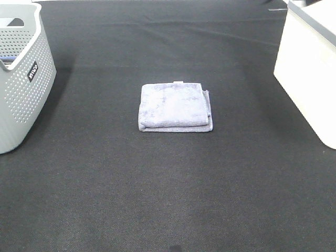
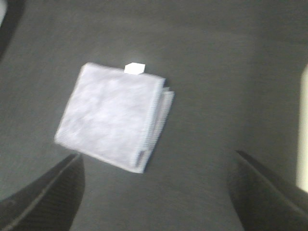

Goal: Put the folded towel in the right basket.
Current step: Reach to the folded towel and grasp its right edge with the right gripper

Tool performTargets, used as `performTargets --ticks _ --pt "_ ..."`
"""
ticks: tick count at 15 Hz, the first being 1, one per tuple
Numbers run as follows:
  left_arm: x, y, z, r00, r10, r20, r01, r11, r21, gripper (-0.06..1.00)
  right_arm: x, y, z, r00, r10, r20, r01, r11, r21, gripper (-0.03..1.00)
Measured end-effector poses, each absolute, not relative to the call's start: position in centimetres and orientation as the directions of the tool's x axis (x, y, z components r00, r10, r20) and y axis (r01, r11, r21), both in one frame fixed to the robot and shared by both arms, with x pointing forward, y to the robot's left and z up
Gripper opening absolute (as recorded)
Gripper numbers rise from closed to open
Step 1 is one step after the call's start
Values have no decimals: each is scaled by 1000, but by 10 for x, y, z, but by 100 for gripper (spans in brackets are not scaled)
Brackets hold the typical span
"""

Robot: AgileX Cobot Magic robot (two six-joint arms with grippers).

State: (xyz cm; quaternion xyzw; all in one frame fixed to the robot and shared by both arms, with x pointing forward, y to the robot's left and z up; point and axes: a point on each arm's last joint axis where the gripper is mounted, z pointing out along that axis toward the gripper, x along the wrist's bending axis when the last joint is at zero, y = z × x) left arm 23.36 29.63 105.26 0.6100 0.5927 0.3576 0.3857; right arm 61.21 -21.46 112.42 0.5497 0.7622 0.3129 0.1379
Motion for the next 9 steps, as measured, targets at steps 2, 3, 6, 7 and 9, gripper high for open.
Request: performTargets --ticks 2,3,6,7,9 --pt "234 296 1053 42 999 -21 447 0 894 97 619 -202 1113 -382 913 140 761 226 608 77" --pt "234 296 1053 42 999 -21 447 0 894 97 628 -188 1098 -404 902 150 777 252 577 77" --pt "234 296 1053 42 999 -21 447 0 894 97 658 -176 1050 -391 897 208 840 255 479 77" --pt "234 296 1053 42 999 -21 447 0 894 97 665 -173 1038 -386 893 230 860 258 441 77" --pt "234 296 1053 42 999 -21 447 0 894 97 681 -167 1015 -352 893 280 901 242 359 77"
